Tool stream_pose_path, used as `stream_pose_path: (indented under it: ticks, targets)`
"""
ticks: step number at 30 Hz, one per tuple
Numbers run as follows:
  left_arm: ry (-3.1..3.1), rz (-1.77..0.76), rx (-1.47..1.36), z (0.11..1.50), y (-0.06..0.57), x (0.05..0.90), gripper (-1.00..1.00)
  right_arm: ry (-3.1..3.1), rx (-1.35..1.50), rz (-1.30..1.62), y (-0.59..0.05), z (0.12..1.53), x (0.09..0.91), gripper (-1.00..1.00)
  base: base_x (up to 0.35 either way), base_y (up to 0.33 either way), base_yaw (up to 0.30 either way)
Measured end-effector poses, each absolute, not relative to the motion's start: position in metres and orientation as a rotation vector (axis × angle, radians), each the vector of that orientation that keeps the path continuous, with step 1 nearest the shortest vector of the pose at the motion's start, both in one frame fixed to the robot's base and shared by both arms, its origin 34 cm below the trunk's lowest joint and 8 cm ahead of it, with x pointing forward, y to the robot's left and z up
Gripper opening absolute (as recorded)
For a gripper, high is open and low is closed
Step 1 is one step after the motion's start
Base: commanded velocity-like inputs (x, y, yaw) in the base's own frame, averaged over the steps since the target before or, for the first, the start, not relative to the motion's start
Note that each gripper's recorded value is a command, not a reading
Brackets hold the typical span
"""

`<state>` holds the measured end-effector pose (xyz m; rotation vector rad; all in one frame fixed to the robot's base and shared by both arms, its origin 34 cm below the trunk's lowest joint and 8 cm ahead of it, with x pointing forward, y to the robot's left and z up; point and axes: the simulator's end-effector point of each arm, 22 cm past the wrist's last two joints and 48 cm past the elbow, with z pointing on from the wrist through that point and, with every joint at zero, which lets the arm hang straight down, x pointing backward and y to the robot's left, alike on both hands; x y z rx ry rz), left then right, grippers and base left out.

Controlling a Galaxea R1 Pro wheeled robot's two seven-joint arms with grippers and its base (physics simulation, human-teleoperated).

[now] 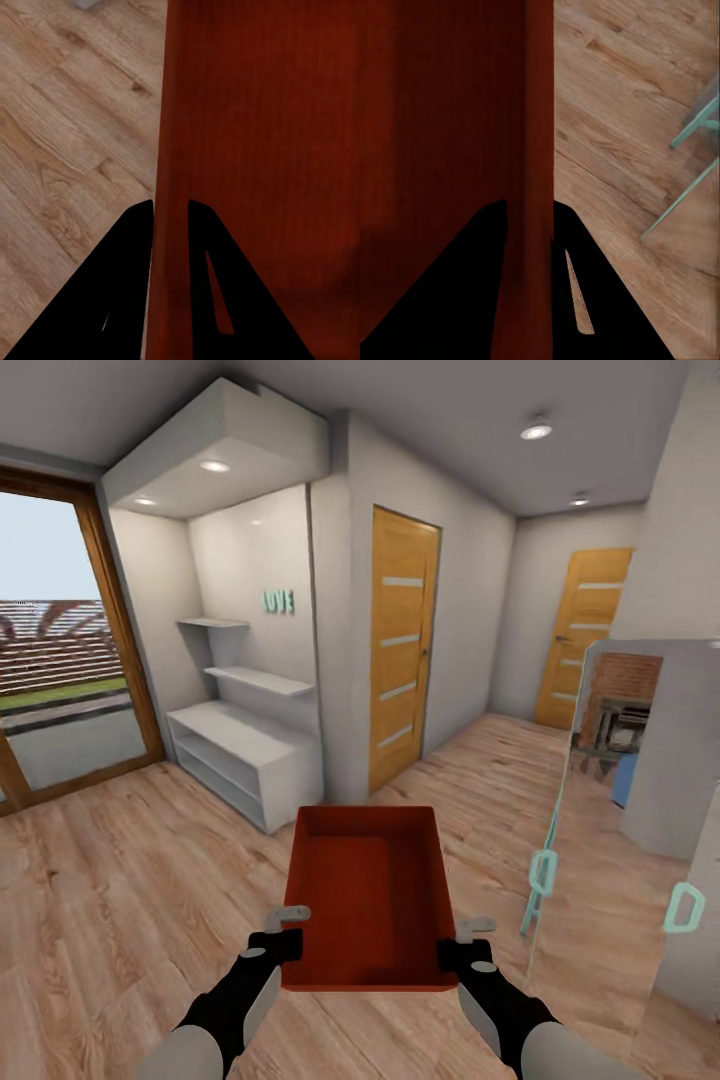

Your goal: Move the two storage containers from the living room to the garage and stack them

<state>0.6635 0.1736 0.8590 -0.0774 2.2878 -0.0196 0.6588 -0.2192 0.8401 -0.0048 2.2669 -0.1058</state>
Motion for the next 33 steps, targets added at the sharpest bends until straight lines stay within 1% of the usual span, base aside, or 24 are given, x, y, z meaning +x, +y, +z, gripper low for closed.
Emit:
stream_pose_path:
  ticks: [5,33]
  targets:
    - [2.288,-0.019,-0.077,0.8590,0.1738,0.6635,-1.00,2.267,-0.005,-0.106,-0.2191,0.8401,0.6588,-1.00,0.323,0.000,-0.069]
    - [2.288,-0.020,-0.077,0.8589,0.1738,0.6635,-1.00,2.267,-0.005,-0.107,-0.2191,0.8401,0.6588,-1.00,0.323,0.000,-0.001]
